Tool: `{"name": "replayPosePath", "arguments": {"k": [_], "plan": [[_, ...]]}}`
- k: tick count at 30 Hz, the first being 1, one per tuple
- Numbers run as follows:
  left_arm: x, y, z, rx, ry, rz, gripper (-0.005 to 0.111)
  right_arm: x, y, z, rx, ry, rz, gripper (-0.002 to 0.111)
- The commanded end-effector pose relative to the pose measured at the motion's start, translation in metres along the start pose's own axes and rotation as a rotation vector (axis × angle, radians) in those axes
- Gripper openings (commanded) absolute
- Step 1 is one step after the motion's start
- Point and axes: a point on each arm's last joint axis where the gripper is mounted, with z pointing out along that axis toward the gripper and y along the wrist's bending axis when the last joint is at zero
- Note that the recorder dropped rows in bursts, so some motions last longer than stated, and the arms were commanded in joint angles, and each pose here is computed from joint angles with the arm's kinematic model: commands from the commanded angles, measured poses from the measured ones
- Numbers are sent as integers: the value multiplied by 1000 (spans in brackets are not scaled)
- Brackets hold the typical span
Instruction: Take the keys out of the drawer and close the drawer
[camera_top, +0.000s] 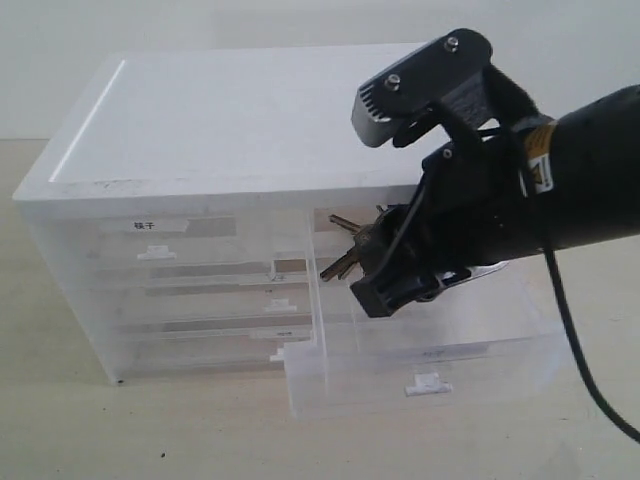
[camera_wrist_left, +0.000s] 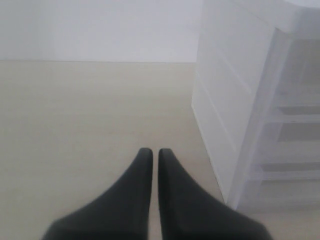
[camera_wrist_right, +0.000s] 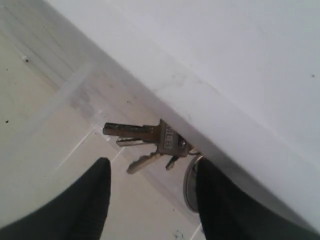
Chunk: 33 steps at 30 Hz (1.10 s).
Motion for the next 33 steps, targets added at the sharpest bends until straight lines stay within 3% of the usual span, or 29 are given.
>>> {"name": "replayPosePath", "arguments": {"k": [1, 9, 15, 16, 25, 29, 33], "plan": [[-2, 0, 0, 0, -12, 3, 5, -1, 0, 18, 1, -6, 14, 47], [-2, 0, 0, 0, -12, 3, 5, 4, 2, 43, -5, 33, 36, 44], [-2, 0, 0, 0, -12, 3, 5, 8, 1, 36, -2, 90, 18, 1], [-2, 0, 0, 0, -12, 3, 5, 8, 1, 30, -1, 85, 5, 0], [-2, 0, 0, 0, -12, 3, 5, 12, 1, -20, -19, 96, -91, 0], [-2, 0, 0, 0, -12, 3, 5, 21, 6, -25, -95, 178, -258, 0], [-2, 0, 0, 0, -12, 3, 5, 11, 14, -36, -127, 33, -399, 17]]}}
